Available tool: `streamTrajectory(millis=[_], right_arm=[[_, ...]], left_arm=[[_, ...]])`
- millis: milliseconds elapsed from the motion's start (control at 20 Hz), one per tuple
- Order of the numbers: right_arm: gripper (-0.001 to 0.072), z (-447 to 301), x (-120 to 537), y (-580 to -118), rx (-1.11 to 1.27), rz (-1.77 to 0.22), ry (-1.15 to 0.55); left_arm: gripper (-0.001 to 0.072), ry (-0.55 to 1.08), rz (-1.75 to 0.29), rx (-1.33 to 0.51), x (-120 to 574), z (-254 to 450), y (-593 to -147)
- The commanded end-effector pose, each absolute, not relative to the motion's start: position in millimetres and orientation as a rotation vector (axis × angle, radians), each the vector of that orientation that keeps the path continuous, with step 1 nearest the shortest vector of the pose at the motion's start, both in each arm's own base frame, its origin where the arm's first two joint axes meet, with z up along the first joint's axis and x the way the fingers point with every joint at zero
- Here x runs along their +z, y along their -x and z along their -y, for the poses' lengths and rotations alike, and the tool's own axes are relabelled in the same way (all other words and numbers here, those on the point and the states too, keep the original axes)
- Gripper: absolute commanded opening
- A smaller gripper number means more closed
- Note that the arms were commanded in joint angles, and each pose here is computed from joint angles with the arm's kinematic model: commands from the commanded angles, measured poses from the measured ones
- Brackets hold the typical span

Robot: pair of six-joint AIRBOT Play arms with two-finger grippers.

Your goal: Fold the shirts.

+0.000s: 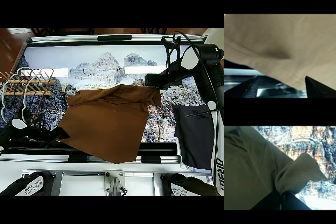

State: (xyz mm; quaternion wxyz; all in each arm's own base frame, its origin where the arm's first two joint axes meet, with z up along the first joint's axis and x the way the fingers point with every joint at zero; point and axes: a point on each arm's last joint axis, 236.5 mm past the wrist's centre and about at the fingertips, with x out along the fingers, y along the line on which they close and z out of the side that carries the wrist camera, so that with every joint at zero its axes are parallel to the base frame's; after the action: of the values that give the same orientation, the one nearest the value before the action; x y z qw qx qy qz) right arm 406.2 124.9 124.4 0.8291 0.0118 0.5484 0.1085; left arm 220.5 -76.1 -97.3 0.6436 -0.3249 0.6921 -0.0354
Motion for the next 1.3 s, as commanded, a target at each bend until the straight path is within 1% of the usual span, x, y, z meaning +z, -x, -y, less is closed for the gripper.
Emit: streamTrajectory(millis=[0,50,150,250,300,400,500,600,700,800,900,1000,1100,1200,1250], right_arm=[[0.0058,-124.9,124.7,-406.3,0.231,-1.162,-0.02],[0.0058,-124.8,124.8,-406.4,0.231,-1.161,-0.02],[0.0058,-125.1,125.1,-407.0,0.231,-1.158,-0.021],[0.0058,-125.2,125.5,-407.2,0.231,-1.157,-0.022],[0.0059,-125.0,126.6,-406.8,0.232,-1.154,-0.021],[0.0059,-119.5,137.4,-406.5,0.223,-1.124,0.0],[0.0059,-105.8,163.4,-407.1,0.187,-1.051,0.036],[0.0058,-83.4,210.7,-404.6,0.121,-0.922,0.073],[0.0058,-60.9,271.0,-392.6,0.055,-0.76,0.077],[0.0058,-41.5,338.1,-368.5,0.012,-0.567,0.058],[0.0058,-26.3,402.3,-336.2,-0.01,-0.351,0.0],[0.0058,-17.2,456.7,-298.9,-0.003,-0.154,-0.077],[0.0058,-10.8,493.3,-265.6,0.014,-0.015,-0.128],[0.0058,-5.5,505.6,-244.2,0.017,0.033,-0.139],[0.0058,-3.9,502.3,-240.2,0.014,0.019,-0.141]], left_arm=[[0.0658,0.781,-1.47,-0.014,-107.5,68.9,-243.2],[0.0583,0.792,-1.457,-0.009,-108.0,68.8,-247.2],[0.0191,0.796,-1.41,0.002,-106.2,65.2,-258.5],[0.005,0.746,-1.352,-0.072,-92.5,66.4,-275.8],[0.0033,0.695,-1.318,-0.128,-78.4,66.9,-286.9],[0.0031,0.601,-1.202,-0.184,-33.9,59.0,-319.1],[0.0031,0.449,-1.01,-0.188,40.1,38.4,-357.2],[0.0032,0.316,-0.788,-0.137,136.9,13.3,-384.3],[0.0032,0.224,-0.571,-0.071,239.3,-7.5,-392.0],[0.0032,0.174,-0.395,-0.029,326.0,-17.8,-383.6],[0.0032,0.159,-0.281,-0.032,383.3,-15.0,-369.2],[0.0032,0.144,-0.271,-0.042,400.0,-10.8,-356.8],[0.0032,0.139,-0.37,-0.053,379.2,-7.0,-349.0],[0.0032,0.146,-0.543,-0.07,336.1,-2.6,-342.0],[0.0033,0.153,-0.622,-0.075,312.7,-1.6,-340.2]])
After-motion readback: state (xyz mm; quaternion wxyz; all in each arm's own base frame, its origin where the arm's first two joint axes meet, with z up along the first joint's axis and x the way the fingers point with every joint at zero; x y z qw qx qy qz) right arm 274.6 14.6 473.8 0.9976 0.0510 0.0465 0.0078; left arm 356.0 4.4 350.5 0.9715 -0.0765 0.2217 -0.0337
